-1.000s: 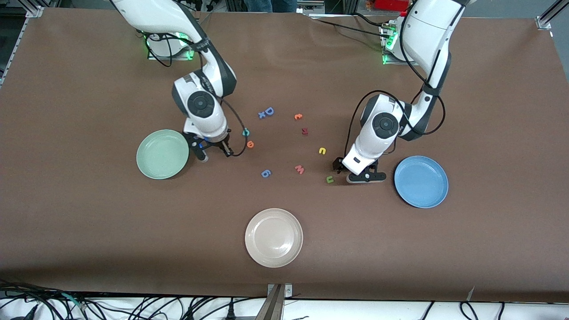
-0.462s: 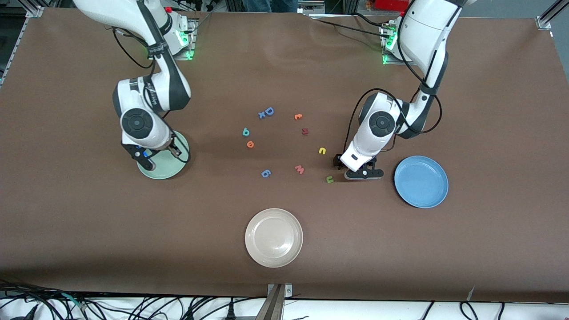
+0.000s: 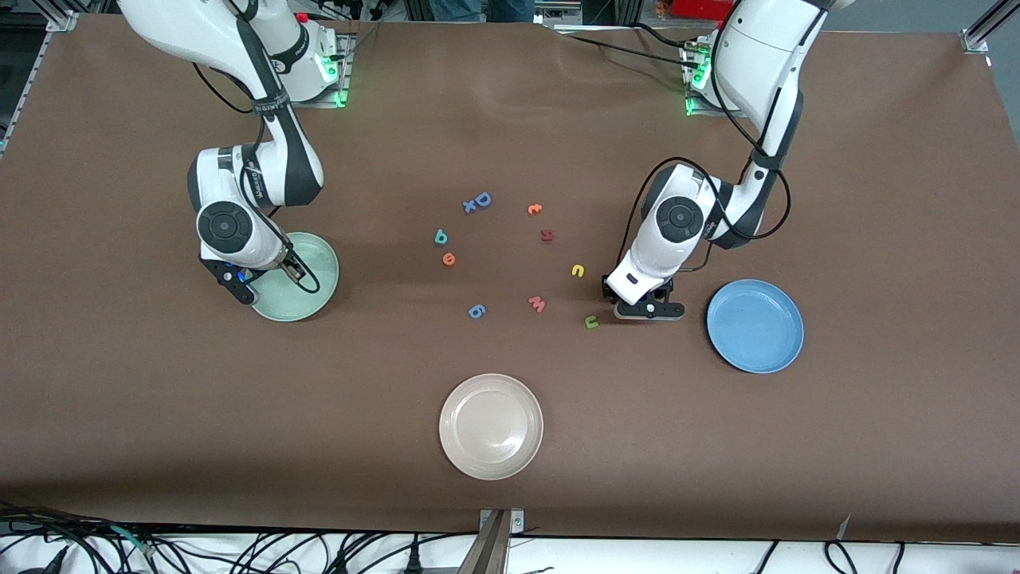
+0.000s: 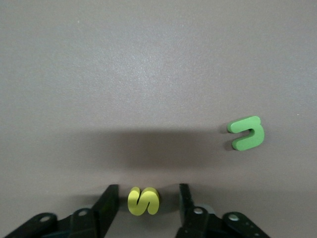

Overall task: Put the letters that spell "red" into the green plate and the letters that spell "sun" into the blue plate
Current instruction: 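Drop the teal letter on the green plate while the left gripper grasps S, then drop the yellow S on the blue plate while the right gripper reaches letters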

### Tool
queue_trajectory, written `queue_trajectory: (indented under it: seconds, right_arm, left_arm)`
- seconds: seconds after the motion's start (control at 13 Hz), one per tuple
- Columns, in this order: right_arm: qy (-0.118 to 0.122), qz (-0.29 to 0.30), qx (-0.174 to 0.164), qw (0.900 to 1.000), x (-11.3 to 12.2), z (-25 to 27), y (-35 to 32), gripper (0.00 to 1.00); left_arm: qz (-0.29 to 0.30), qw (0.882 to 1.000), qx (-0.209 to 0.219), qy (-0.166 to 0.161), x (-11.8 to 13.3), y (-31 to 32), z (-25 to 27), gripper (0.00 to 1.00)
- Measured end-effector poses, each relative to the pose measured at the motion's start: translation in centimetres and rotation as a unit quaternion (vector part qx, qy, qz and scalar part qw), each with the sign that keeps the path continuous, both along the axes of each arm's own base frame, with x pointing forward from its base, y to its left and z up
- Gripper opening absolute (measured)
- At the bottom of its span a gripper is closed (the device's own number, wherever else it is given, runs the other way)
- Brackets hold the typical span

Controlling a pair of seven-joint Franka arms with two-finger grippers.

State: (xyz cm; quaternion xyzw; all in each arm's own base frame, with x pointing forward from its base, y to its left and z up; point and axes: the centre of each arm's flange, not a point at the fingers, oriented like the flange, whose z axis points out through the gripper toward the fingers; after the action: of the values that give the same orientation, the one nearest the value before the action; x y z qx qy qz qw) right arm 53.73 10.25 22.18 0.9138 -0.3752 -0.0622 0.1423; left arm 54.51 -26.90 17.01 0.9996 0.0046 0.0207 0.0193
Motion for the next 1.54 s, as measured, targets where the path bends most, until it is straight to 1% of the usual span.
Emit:
queue_trajectory:
  seconds: [0.08, 0.15, 0.23, 0.31, 0.38, 0.46, 0.62, 0.77, 0.92, 1.15, 1.38, 1.46, 1.54]
  right_arm:
    - [-0.001, 0.000, 0.000, 1.000, 0.0, 0.1, 0.0, 0.47]
    - [-0.003, -0.001, 0.001, 1.000, 0.1, 0.3, 0.1, 0.58]
    - [-0.006, -0.003, 0.001, 1.000, 0.3, 0.6, 0.4, 0.69]
    - [-0.008, -0.009, 0.003, 1.000, 0.4, 1.1, 1.1, 0.81]
    - [-0.012, -0.018, 0.009, 1.000, 0.4, 1.7, 2.8, 0.92]
    - [-0.022, -0.029, 0.020, 0.999, 0.2, 2.4, 5.7, 1.00]
    - [-0.052, -0.052, 0.042, 0.996, -0.9, 3.4, 12.4, 1.00]
    - [-0.079, -0.068, 0.062, 0.993, -2.6, 3.0, 17.8, 1.00]
    - [-0.098, -0.080, 0.081, 0.989, -3.9, 1.4, 21.3, 1.00]
    - [-0.108, -0.082, 0.093, 0.986, -4.9, -1.1, 23.4, 1.00]
    - [-0.129, -0.086, 0.113, 0.981, -6.3, -3.2, 26.4, 0.99]
    - [-0.130, -0.084, 0.115, 0.981, -7.0, -4.0, 27.5, 0.98]
    - [-0.130, -0.082, 0.115, 0.981, -7.4, -4.6, 28.1, 0.95]
  left_arm:
    - [0.000, 1.000, 0.000, 0.000, 0.0, 0.0, 0.1, 0.43]
    - [0.000, 1.000, 0.000, 0.000, 0.0, 0.0, 0.1, 0.41]
    - [0.000, 1.000, 0.000, -0.001, 0.1, 0.0, 0.2, 0.30]
    - [-0.001, 1.000, 0.000, 0.000, 0.0, -0.1, 0.3, 0.28]
    - [-0.001, 1.000, 0.001, 0.001, 0.0, -0.1, 0.3, 0.28]
    - [-0.001, 1.000, 0.001, 0.001, 0.0, -0.1, 0.3, 0.28]
    - [-0.001, 1.000, 0.002, 0.003, 0.0, -0.1, 0.3, 0.28]
    - [0.002, 1.000, 0.012, 0.023, 0.3, 0.2, 0.6, 0.28]
    - [0.002, 0.999, 0.025, 0.044, 1.9, 1.1, 2.5, 0.28]
    - [-0.025, 0.996, 0.045, 0.073, 5.3, 4.7, 6.5, 0.28]
    - [-0.070, 0.993, 0.039, 0.081, 8.3, 12.5, 8.1, 0.28]
    - [-0.083, 0.993, 0.035, 0.082, 8.9, 15.7, 8.1, 0.28]
    - [-0.092, 0.992, 0.032, 0.083, 9.4, 18.6, 8.1, 0.28]
